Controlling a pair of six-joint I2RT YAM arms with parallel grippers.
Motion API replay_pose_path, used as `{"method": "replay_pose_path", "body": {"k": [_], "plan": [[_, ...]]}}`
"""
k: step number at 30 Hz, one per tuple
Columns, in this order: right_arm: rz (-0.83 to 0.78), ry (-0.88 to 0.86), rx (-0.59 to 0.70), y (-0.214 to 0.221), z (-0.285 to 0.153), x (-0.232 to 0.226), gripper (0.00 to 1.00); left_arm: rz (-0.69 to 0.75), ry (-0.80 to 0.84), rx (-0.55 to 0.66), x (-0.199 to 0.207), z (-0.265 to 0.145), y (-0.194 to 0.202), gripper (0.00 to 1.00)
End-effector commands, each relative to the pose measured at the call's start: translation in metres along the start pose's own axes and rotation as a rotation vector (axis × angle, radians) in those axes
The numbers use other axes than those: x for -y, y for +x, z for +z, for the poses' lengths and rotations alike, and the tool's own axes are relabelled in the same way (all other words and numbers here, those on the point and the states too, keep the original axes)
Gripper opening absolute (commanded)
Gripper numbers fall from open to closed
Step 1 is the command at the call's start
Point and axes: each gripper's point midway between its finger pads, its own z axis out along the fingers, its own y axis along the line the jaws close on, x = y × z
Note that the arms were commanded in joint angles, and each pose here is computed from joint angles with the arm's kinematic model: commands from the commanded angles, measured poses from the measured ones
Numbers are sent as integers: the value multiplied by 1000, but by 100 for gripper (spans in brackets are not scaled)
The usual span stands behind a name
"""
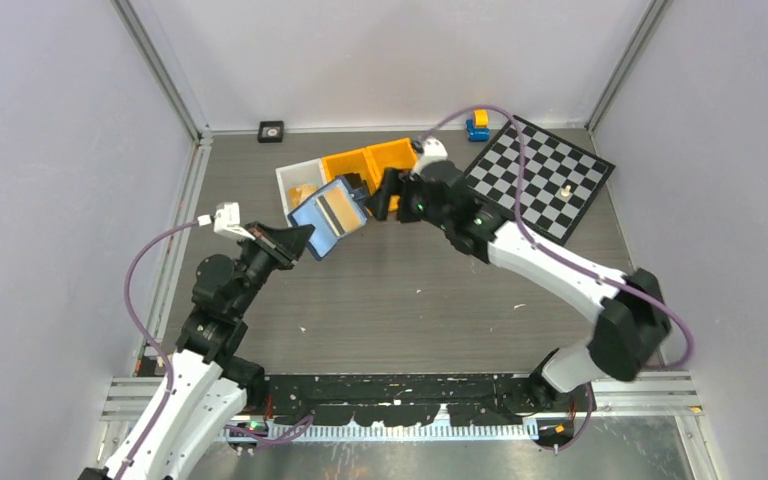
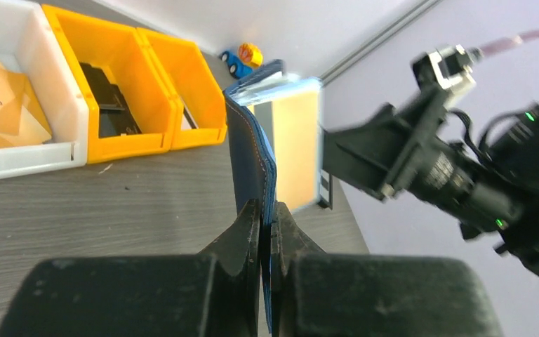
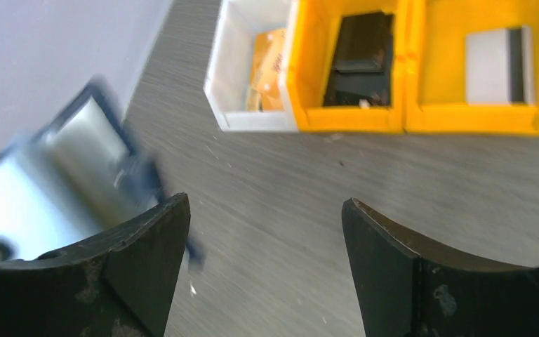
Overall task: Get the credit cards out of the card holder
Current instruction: Place the credit card in the storage box, then remove the credit card from the card holder.
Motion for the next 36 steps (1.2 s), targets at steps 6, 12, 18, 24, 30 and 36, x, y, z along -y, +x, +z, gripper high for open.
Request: {"method": "replay_pose_path", "body": {"k": [6,12,18,24,30,36], "plan": [[23,46,122,46,-46,51,84,-13,140,-103,17,30,20,0],[76,137,140,55,-42,80,83,-47,112,-200,3,60,48,0],[246,28,197,44,-57,95,84,-89,176,-261,23,84,64,0],[397,-128,164,46,-51,95,87,-171,291,-265,23,104,86,0],[456,-194,165,49,-49,94,89,-195,388,-288,38,100,88,0],[469,-191,164,52,-47,100,89,-188,444,-274,52,92,79,0]]}}
